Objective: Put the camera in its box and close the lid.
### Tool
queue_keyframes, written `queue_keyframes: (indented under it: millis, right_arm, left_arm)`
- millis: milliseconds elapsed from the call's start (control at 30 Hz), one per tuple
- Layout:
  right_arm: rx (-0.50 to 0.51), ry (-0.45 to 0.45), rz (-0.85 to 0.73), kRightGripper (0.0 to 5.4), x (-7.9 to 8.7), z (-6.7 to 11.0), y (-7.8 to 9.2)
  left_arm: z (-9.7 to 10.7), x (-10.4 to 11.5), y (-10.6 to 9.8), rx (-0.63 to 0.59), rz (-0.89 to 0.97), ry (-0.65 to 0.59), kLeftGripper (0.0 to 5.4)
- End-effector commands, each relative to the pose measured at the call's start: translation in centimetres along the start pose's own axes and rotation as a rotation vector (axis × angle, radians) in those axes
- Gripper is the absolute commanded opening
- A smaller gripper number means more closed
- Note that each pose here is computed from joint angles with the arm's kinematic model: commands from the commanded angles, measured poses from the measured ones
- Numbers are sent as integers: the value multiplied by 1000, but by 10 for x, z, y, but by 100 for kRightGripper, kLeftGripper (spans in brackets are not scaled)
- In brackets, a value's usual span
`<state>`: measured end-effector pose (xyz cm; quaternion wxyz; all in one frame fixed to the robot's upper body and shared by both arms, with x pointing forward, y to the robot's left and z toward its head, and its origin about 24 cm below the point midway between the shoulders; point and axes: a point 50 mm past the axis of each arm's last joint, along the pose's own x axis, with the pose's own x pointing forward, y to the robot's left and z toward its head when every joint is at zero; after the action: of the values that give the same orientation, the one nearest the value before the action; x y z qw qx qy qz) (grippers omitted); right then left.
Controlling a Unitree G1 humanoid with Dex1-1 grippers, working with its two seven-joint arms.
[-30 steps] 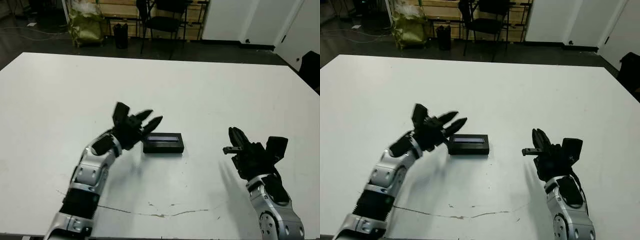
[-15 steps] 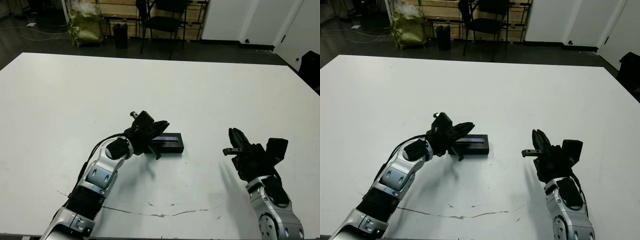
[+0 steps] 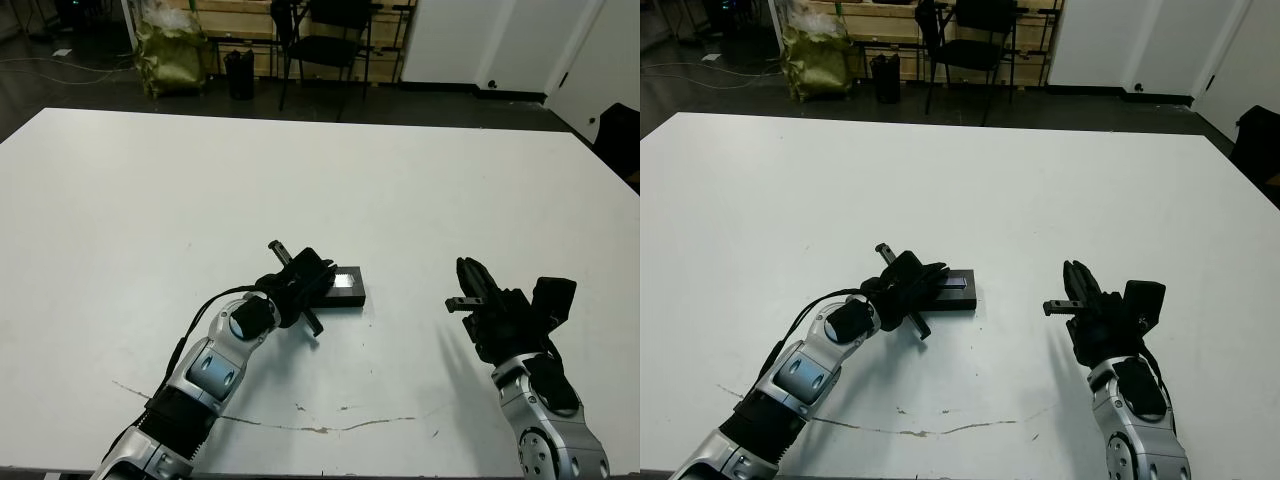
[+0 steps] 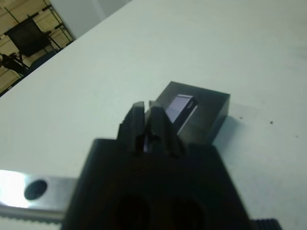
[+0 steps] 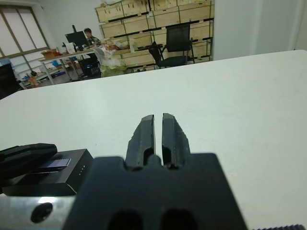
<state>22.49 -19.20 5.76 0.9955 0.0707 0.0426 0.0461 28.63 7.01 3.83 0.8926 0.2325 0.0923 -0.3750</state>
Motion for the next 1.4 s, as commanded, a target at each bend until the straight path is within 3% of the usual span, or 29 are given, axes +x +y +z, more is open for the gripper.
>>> queue_keyframes:
  millis: [33, 267, 400, 533, 733, 1000, 1133, 1400]
  right_arm:
    - [-3, 19, -16, 0, -1, -4, -6]
    - [-13, 22, -19, 0, 1, -1, -6]
    - [1, 17, -11, 0, 3, 2, -5]
    - [9, -45, 24, 0, 8, 1, -8]
    - [20, -92, 35, 0, 15, 7, -5]
    - [12, -117, 18, 0, 26, 8, -2]
    - [-33, -115, -7, 0, 30, 7, 0]
    - [-138, -150, -55, 0, 37, 1, 7]
  left_arm:
    - [-46, -11, -4, -89, -29, 227, 2]
    - [-34, -19, 10, -173, 48, 151, 2]
    - [-11, -36, 36, -305, 180, -57, 2]
    - [15, -65, 72, -321, 361, -276, 2]
    - [26, -103, 101, -284, 547, -433, 2]
    - [8, -126, 99, -282, 752, -423, 2]
    - [-9, -128, 92, -270, 822, -396, 2]
    - [-42, -120, 66, -379, 919, -314, 2]
